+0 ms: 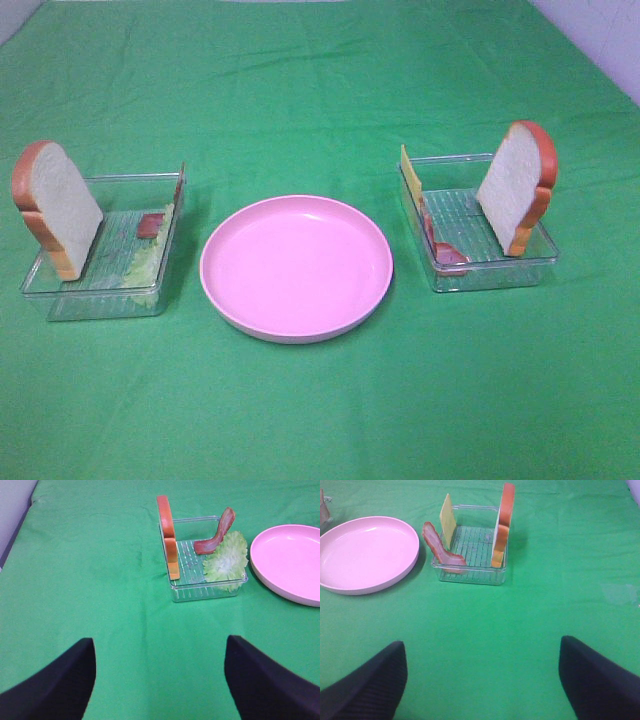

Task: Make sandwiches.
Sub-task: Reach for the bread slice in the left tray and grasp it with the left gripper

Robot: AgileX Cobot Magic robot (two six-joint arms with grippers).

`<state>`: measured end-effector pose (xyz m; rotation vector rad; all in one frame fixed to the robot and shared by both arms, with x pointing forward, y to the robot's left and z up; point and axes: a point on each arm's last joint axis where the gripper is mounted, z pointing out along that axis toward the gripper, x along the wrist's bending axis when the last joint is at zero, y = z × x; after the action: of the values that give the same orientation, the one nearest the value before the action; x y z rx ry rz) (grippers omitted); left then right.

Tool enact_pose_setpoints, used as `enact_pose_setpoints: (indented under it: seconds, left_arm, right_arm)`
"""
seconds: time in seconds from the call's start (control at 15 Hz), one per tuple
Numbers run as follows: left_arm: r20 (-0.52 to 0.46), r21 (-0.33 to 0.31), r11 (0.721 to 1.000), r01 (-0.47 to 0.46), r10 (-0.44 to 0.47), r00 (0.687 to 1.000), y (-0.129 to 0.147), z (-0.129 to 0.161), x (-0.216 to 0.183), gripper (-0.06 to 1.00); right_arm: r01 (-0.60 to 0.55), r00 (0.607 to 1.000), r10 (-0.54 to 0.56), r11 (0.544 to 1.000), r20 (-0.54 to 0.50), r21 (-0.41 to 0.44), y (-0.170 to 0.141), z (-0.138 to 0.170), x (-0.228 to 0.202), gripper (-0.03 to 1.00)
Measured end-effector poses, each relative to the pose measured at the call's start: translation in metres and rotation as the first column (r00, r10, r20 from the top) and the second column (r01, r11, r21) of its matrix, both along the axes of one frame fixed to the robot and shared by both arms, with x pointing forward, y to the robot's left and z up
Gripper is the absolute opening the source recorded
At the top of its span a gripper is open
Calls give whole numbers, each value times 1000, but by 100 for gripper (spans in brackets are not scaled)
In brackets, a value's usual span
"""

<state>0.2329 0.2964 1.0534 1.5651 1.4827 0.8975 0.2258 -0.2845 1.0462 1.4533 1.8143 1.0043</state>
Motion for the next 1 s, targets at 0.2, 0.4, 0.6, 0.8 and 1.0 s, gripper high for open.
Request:
enact_pose_setpoints:
  seconds: [0.2,0.4,0.6,0.8,1.0]
  left_arm:
    - [0,0,1000,0,0,1000,0,0,0,69]
    - [0,0,1000,0,0,1000,0,0,0,69]
    - [0,0,1000,0,0,1000,0,0,0,69]
    - [0,0,1000,0,0,1000,0,0,0,69]
    - [0,0,1000,0,0,1000,0,0,0,69]
  right_arm:
    - [0,1000,0,1000,0,0,0,0,0,78]
    - [0,1000,0,1000,0,0,0,0,0,78]
    - [0,1000,0,1000,0,0,0,0,0,78]
    - [0,1000,0,1000,0,0,0,0,0,78]
    - [0,1000,0,1000,0,0,0,0,0,78]
